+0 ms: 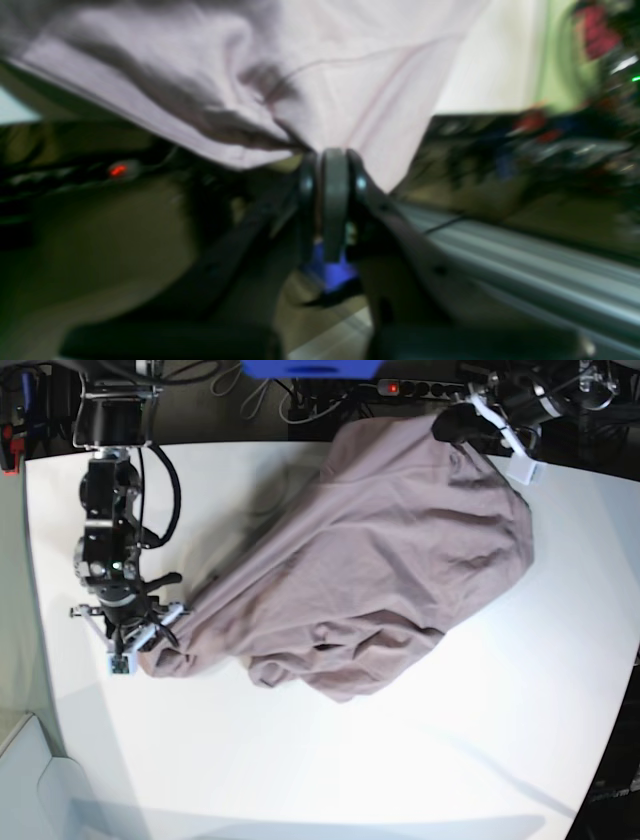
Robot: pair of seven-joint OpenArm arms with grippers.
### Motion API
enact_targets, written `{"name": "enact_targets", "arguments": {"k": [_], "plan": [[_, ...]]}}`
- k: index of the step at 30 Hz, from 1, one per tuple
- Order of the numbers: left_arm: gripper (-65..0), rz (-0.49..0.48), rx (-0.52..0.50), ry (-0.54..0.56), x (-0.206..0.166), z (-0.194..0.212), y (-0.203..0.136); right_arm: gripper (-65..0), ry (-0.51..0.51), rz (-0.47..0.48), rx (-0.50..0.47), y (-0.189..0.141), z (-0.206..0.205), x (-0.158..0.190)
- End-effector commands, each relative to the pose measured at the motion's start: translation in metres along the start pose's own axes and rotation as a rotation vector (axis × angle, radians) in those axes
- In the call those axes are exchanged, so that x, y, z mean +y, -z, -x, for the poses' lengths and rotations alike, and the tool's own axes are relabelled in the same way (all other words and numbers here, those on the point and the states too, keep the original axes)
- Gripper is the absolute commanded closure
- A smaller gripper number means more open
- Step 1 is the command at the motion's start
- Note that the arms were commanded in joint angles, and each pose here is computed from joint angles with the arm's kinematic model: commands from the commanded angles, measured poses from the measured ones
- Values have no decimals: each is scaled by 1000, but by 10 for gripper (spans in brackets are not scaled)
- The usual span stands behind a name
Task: Layout the t-shirt on the table in an organized manner, then fold the t-shirt properly
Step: 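Swing the held shirt edges away from the robot and lay it flat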
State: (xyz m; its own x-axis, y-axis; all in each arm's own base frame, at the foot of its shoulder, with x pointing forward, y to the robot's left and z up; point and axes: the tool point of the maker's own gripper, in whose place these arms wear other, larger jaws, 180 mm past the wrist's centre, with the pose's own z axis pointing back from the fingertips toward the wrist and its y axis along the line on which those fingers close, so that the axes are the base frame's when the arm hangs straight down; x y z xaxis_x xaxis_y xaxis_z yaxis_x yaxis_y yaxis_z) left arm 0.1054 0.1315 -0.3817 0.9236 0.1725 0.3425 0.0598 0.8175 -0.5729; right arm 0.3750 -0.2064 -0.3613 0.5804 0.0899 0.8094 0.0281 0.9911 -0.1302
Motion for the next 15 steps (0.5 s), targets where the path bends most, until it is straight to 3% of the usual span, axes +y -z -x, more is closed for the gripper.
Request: {"name": "enact_targets", "arguments": {"k": [1,8,11,15], "plan": [[-2,7,0,23,-4,-3,2,0,-19,2,-68,-8,-18,-3],[-2,40,24,32,-17,3,18,0,-107,-9,-143,-68,-16,3],[-2,40,15,42,-17,-3,19,0,-145,-9,-115,-93,-4,2],[-2,36,12,52,-16,-6,17,0,-192,-5,20,-107,33,-5]]}}
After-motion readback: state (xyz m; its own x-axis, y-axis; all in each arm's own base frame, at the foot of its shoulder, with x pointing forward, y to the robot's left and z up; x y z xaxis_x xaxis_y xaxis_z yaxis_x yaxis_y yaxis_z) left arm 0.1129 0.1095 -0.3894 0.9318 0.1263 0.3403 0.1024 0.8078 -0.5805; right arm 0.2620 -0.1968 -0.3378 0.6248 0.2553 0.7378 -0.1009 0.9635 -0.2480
